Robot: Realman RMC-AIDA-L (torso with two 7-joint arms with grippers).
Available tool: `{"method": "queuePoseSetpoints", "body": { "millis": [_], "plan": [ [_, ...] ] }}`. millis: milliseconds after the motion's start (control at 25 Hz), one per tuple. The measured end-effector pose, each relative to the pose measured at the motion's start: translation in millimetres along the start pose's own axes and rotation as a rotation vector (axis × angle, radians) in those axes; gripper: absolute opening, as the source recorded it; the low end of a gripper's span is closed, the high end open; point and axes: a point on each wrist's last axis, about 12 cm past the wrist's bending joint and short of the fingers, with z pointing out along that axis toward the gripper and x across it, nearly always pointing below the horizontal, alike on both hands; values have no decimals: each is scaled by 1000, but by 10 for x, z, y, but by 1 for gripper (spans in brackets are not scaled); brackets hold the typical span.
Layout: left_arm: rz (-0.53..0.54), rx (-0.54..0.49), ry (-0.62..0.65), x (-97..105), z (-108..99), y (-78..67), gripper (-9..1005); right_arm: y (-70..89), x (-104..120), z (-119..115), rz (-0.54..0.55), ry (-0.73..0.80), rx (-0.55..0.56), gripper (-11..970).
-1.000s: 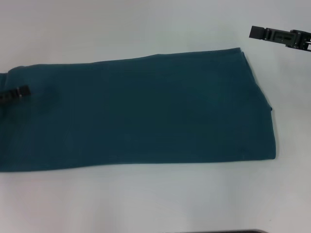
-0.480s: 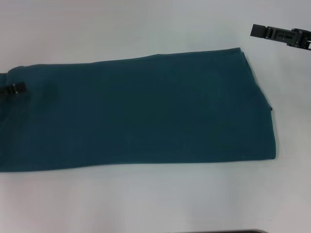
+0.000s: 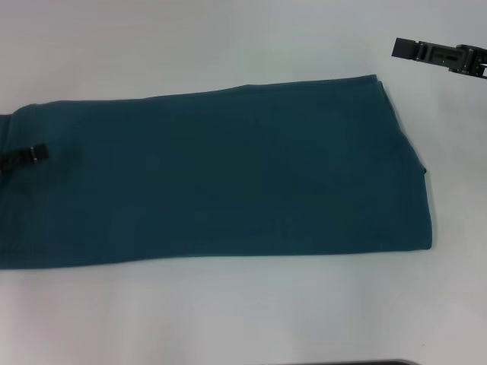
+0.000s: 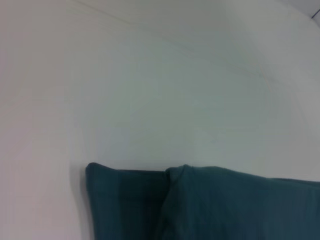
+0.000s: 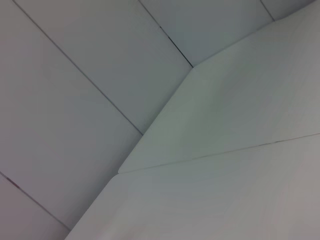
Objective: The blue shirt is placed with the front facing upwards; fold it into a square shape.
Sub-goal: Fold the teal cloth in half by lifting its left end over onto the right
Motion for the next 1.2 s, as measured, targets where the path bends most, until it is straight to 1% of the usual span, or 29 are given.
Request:
{"method": "queuePoseSetpoints", "body": {
  "millis": [160, 320, 600, 840, 1040, 1200],
  "plan": [
    [3, -2, 7, -3, 28, -9, 874, -1, 3, -3, 1, 0, 1, 716],
    [11, 9, 1, -33, 7, -26, 874, -2, 5, -5, 1, 0, 1, 716],
    [50, 21, -51, -250, -92, -89, 875, -2, 5, -5, 0, 0, 1, 716],
    [35, -18, -73, -480, -92, -72, 875, -5, 10, -4, 5, 0, 3, 716],
    [13, -66, -59, -562, -40, -48, 875, -16, 38, -2, 19, -2, 5, 716],
    [10, -106, -29, -620, 66, -38, 875, -18, 41, -3, 21, -2, 7, 716]
  ]
}}
